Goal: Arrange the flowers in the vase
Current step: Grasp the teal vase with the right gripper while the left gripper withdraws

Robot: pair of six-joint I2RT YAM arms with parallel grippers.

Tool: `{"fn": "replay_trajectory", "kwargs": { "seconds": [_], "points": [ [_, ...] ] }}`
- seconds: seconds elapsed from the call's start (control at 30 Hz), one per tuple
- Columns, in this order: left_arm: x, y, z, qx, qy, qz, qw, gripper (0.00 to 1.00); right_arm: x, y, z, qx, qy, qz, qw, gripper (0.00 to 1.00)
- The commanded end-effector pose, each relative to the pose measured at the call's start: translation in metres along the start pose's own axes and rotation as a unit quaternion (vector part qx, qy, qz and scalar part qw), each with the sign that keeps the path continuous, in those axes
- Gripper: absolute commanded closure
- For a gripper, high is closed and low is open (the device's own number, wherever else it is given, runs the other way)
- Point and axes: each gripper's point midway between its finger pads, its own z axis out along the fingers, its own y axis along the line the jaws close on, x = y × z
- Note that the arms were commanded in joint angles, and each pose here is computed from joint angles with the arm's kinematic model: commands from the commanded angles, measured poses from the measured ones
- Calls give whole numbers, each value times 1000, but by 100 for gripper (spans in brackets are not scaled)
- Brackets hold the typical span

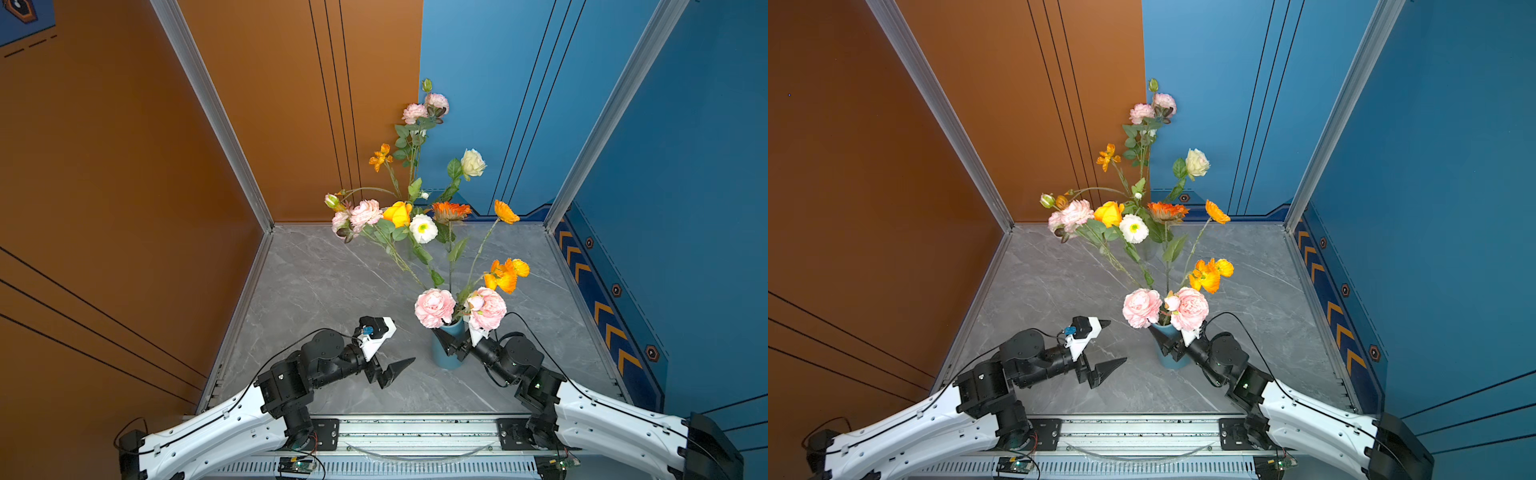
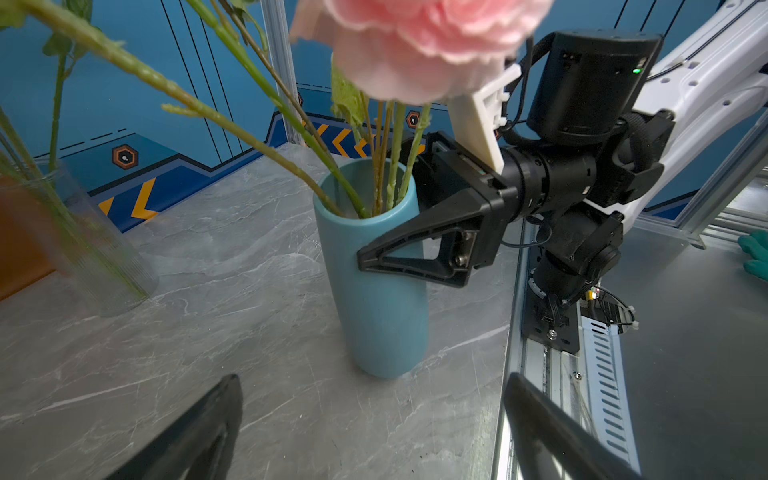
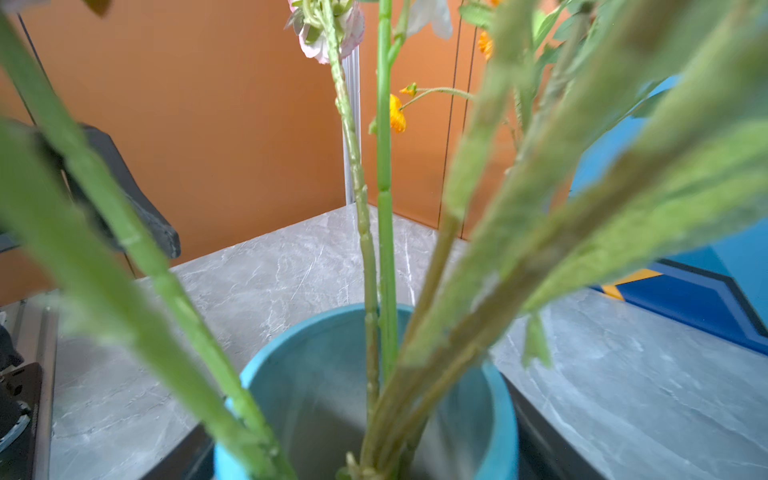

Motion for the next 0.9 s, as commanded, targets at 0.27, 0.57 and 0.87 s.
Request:
{"fn": "replay_trajectory", "kwargs": {
  "seconds": [0.27, 0.57, 0.87],
  "points": [
    [-21, -10, 28, 39, -14, 21, 999, 2, -102, -44, -48, 60, -137, -16, 989, 63],
    [-20, -11, 36, 44, -8, 21, 999, 2, -170, -46, -54, 35, -160, 18, 986, 64],
    [-16, -13, 37, 50, -8, 19, 999, 2, -208, -34, -74, 5, -152, 44, 987, 66]
  ]
}}
